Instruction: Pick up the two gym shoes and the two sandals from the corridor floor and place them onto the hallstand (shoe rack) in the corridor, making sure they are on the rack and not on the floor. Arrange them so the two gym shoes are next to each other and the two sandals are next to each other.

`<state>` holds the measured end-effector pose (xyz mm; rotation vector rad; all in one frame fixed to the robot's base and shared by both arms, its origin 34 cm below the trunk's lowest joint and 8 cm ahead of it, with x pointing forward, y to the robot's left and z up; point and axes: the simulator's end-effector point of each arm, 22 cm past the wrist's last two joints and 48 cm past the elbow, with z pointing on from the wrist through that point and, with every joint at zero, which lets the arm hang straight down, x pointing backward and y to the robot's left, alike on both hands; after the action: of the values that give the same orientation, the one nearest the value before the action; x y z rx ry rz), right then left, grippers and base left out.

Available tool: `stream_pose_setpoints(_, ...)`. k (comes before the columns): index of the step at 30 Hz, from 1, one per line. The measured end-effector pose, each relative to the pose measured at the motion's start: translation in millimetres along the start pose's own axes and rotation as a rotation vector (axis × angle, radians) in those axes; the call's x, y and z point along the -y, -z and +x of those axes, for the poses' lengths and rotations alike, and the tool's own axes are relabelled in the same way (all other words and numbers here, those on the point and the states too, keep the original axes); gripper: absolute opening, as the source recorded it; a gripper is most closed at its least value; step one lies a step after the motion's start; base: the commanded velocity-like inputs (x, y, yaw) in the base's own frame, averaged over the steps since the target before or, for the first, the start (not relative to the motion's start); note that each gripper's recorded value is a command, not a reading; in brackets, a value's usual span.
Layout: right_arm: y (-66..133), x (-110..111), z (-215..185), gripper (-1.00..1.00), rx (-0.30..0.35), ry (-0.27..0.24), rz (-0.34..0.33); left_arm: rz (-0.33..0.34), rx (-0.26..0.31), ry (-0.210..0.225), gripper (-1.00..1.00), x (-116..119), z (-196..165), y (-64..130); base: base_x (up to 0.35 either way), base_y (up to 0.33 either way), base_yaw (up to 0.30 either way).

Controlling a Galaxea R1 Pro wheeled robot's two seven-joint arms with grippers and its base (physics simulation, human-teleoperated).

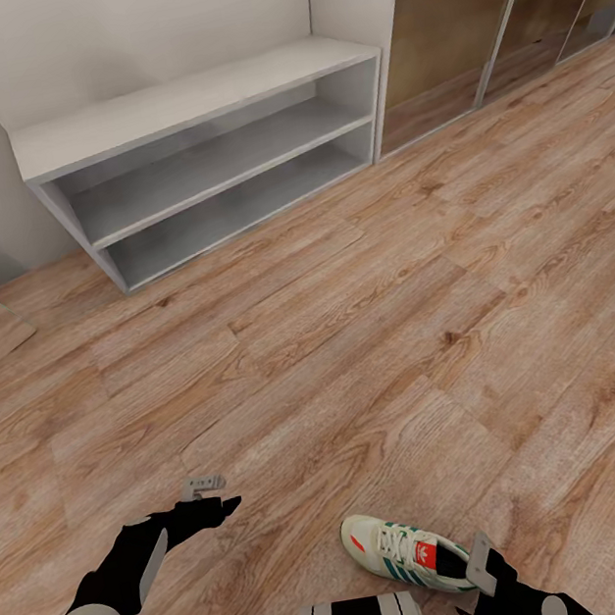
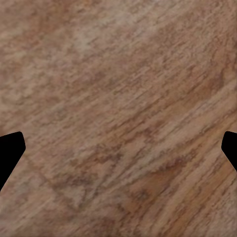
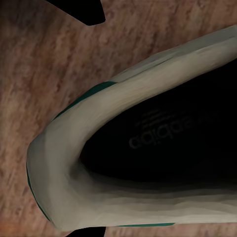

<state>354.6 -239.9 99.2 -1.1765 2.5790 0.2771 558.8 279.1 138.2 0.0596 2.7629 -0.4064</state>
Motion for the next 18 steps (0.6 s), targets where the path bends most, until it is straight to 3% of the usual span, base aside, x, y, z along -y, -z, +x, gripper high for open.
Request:
stream_pose_setpoints(4, 0.0, 0.0, 0.0, 1.00, 0.000, 0.000, 0.000, 0.000, 0.000, 0.000, 1.00, -0.1, -0.1, 0.0, 0.000, 0.000, 0.000)
stream_pose_setpoints(5, 0.0, 0.0, 0.0, -1.00, 0.000, 0.000, 0.000, 0.000, 0.000, 0.000, 1.00, -0.1, -0.1, 0.0, 0.000, 0.000, 0.000)
stream_pose_setpoints(18, 0.1, 1.1, -0.1, -1.00, 0.001, 0.004, 0.004, -0.001, 0.001, 0.002, 1.00, -0.4, -0.1, 0.2, 0.000, 0.000, 0.000)
